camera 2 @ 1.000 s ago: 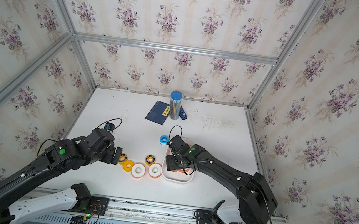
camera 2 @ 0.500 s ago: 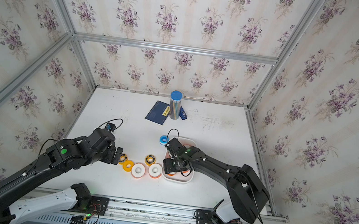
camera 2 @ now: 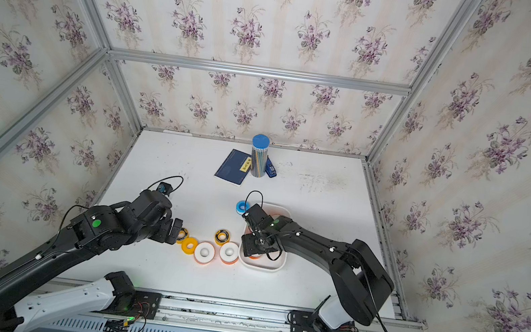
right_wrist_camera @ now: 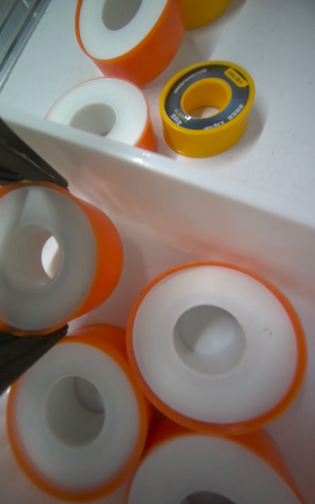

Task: Put the sealing tape into the storage box
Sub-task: Place the sealing tape in the storage box.

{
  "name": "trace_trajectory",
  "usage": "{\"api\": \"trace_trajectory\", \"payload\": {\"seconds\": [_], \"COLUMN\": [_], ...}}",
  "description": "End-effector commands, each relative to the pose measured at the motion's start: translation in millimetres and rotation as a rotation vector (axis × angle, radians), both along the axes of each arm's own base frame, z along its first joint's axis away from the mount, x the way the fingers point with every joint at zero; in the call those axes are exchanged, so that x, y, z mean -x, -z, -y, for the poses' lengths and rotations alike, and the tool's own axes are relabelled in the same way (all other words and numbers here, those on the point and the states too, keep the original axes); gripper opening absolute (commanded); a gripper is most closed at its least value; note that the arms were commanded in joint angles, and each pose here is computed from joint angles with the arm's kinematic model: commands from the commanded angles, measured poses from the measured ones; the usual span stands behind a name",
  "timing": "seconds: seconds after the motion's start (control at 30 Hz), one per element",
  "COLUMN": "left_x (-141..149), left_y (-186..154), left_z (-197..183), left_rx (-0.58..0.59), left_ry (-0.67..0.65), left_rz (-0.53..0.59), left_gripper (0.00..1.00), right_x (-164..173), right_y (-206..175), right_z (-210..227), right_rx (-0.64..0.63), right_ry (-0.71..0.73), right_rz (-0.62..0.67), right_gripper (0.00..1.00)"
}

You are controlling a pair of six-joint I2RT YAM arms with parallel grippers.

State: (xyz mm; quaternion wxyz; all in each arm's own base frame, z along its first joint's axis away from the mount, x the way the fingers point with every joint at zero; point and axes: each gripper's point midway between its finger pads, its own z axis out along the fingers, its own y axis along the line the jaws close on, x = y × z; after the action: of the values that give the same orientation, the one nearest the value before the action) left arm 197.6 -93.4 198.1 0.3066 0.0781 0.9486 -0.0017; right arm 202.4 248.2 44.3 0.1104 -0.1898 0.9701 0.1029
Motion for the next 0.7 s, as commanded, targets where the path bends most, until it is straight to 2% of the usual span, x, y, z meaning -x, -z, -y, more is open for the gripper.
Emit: {"api": "trace_trajectory", "payload": {"seconds": [0.0, 0.43, 0.67], "left_x": [-2.0, -2.1, -1.8], "left_y": [-1.9, -1.4, -1.8], "left_z": [2.5, 2.7, 2.6], "left_rx": [0.006, 0.004, 0.006], "left_ry": [0.013, 0.012, 0.013], "left_rz": [0.011, 0.008, 0.009], "left_gripper": [1.0, 1.0, 1.0], "right_x": [-0.4, 2.1, 0.5], "right_y": [-2.2, -8.5, -17.2], "right_z": [-0.8, 3.7, 3.2], "right_rx": [-0.008, -0.004, -0.018], "right_ry": [-0.002, -0.006, -0.006], "right_rz": [0.005, 0.012, 0.034], "right_gripper": [0.71, 0.82, 0.84]}}
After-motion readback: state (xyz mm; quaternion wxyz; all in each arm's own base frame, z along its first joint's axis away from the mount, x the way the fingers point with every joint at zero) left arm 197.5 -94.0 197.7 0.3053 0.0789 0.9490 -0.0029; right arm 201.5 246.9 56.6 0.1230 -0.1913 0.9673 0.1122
